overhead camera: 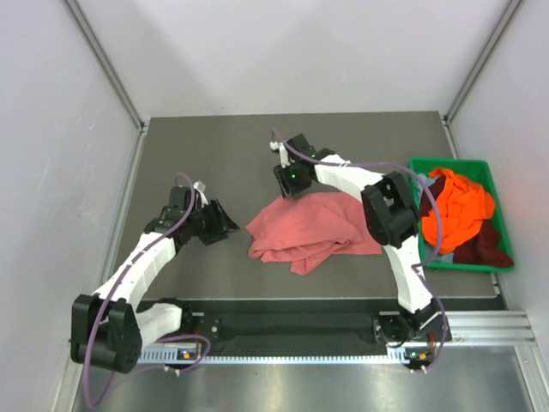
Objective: Fold and stack the t-shirts
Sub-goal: Flatten the tshirt out
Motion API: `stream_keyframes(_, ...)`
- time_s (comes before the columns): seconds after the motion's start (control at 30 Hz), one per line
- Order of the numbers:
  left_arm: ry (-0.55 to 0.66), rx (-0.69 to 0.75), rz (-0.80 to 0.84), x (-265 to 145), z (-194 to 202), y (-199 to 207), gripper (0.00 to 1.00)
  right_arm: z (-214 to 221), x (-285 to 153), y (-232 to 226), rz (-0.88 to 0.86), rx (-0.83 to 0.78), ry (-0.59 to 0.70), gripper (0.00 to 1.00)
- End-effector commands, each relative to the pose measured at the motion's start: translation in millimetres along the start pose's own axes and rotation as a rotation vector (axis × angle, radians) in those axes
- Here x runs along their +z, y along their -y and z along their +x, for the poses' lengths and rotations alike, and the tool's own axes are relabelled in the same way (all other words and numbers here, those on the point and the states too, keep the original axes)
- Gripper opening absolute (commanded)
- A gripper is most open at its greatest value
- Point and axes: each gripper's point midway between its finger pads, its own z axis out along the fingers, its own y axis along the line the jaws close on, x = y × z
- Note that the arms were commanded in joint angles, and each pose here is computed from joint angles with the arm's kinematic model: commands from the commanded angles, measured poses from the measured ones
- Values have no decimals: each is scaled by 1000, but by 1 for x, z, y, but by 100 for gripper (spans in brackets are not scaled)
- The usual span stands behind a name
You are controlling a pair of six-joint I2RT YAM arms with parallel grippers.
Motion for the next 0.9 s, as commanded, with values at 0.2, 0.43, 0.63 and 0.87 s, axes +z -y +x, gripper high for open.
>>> stream_keyframes(0.2, 62, 25, 68, -4, -9, 11, 54, 4, 21, -12, 137, -79, 1, 45)
stream_keyframes(0.43, 65, 28, 77, -9, -9, 14, 55, 11, 27, -4, 237, -45, 18, 26)
stream_keyframes(0.63, 65, 14, 86, -9, -5, 13, 55, -24, 7, 6, 288, -50, 132, 0)
stream_keyframes(0.87, 38, 23, 89, -6, -1, 12, 57, -80, -118, 33, 463, 41, 348, 0)
